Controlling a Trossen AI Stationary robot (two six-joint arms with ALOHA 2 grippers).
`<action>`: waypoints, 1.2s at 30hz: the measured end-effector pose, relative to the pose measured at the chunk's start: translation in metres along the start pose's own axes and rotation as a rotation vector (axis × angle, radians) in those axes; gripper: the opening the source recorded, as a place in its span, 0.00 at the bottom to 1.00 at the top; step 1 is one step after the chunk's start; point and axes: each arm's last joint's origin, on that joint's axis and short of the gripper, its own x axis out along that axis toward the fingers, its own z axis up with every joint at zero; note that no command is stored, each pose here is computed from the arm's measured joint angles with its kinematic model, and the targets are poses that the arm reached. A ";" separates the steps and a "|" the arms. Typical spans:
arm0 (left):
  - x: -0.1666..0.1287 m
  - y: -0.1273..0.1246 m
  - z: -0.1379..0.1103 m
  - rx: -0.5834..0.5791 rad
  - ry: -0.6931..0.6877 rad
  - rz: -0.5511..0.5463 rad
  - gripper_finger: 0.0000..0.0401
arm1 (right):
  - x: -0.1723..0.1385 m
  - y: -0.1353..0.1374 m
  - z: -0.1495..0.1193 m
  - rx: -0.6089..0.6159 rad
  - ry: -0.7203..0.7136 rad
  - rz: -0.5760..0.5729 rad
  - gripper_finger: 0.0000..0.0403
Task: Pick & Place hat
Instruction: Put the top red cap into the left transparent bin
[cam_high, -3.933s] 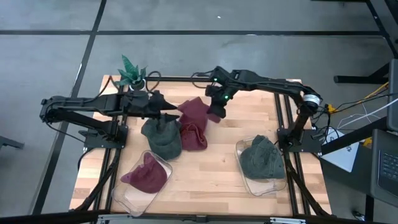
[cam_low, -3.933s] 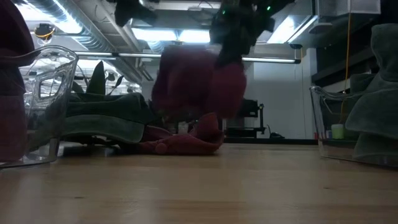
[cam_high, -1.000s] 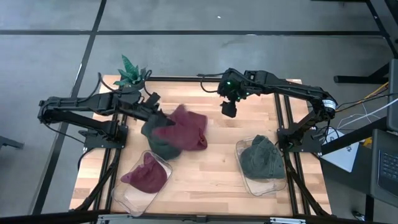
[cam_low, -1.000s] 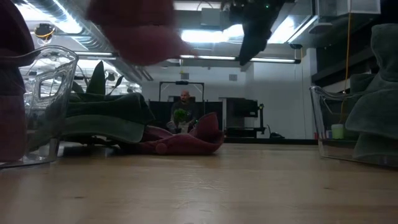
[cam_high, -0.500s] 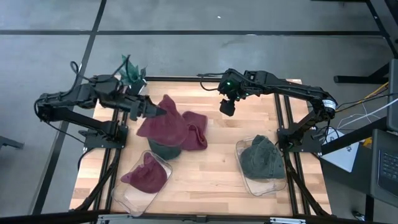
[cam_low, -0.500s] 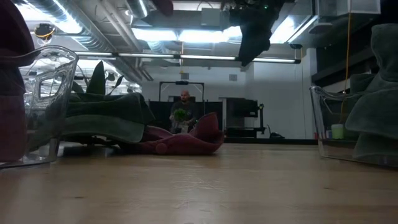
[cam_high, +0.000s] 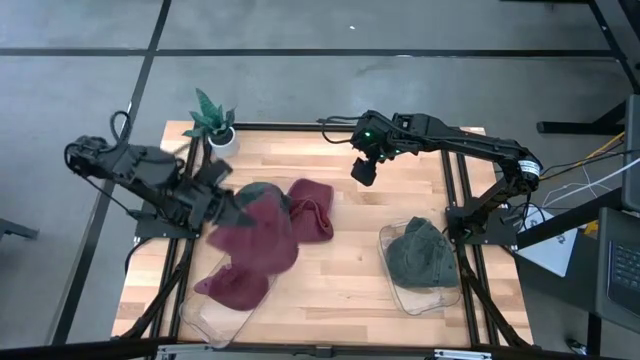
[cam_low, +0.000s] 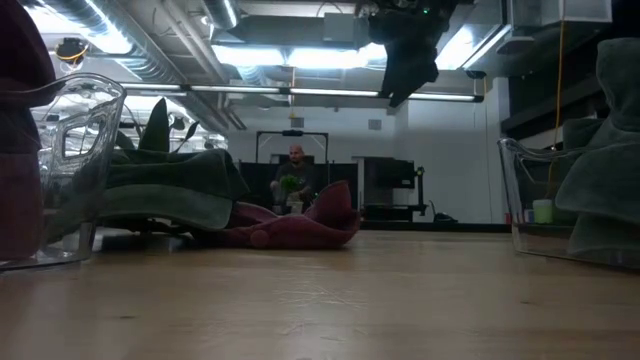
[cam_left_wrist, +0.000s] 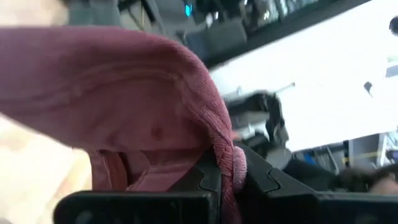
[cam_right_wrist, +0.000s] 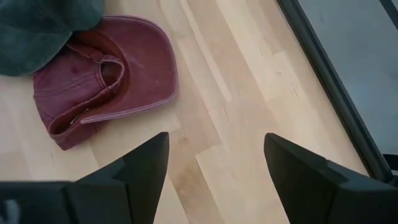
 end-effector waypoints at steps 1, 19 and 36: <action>0.004 -0.001 -0.005 -0.009 0.027 0.002 0.04 | 0.000 0.000 0.000 0.012 0.000 0.000 0.65; 0.034 -0.002 -0.093 -0.138 0.400 0.169 0.04 | -0.001 0.006 0.000 0.080 0.000 0.010 0.65; 0.044 0.025 -0.127 -0.214 0.327 0.521 0.04 | 0.003 0.016 -0.001 0.049 0.011 0.024 0.65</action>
